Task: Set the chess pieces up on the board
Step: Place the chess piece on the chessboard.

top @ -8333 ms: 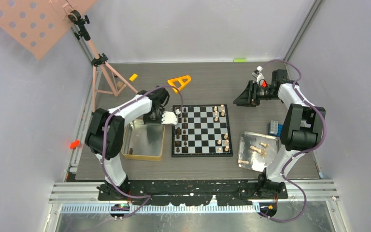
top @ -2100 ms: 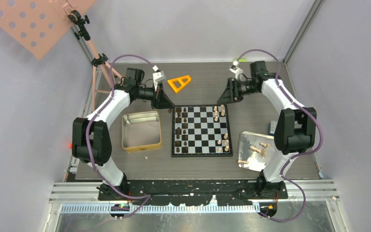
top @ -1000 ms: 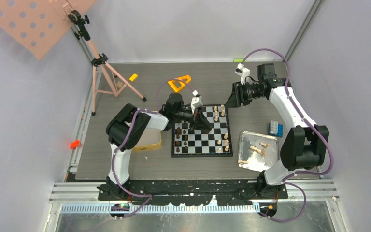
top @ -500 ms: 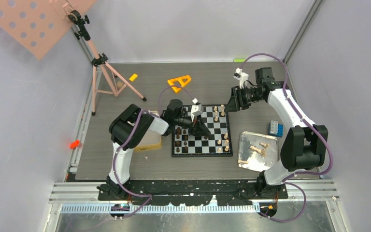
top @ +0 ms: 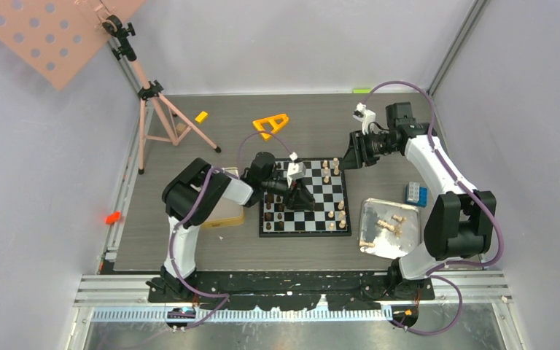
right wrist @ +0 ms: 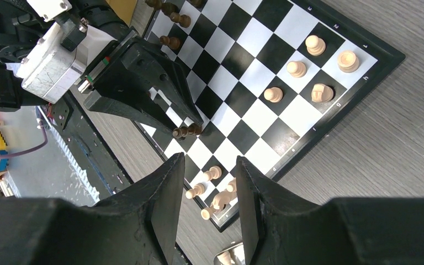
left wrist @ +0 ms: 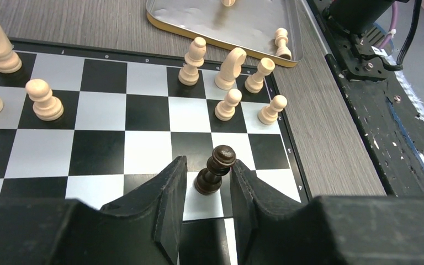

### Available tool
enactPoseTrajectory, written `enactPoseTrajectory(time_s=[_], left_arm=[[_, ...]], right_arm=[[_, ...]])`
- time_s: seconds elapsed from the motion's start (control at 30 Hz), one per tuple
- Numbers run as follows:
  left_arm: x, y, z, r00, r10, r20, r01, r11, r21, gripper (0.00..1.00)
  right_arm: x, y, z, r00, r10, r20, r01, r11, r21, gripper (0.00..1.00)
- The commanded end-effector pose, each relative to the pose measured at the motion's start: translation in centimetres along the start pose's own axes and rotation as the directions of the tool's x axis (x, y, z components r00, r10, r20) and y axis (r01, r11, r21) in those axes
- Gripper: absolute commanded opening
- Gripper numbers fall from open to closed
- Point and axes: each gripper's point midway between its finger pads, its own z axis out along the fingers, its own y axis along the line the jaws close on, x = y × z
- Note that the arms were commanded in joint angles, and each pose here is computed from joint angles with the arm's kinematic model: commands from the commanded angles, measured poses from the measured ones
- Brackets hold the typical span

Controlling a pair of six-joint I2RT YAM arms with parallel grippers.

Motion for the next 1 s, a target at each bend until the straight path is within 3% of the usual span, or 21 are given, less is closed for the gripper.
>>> enactPoseTrajectory(time_s=[0.0,0.43,0.73,0.97], left_arm=[[-3.1,0.3,-0.4,0.995,0.103,0.002,-0.102,0.994,-0.031,0.37],[-3.1,-0.3,-0.1,0.983,0.146,-0.111,-0.149,0.989,-0.019,0.37],[-3.5,-0.8,0.1,0.982,0.141,-0.129,-0.142,0.99,0.0,0.17],[-6.1,-1.6,-0.8,0.98,0.155,-0.124,-0.159,0.987,-0.021,0.0]], right_arm=[[-0.9,1.1,-0.8,0.998,-0.052,0.048,0.052,0.999,-0.006,0.45],[-0.5,0.7,-0.5,0.998,-0.043,0.036,0.044,0.999,-0.009,0.45],[-0.2,0.6,-0.3,0.999,-0.04,0.027,0.04,0.999,-0.011,0.45],[-0.1,0.6,-0.2,0.999,-0.04,0.023,0.04,0.999,-0.011,0.45]])
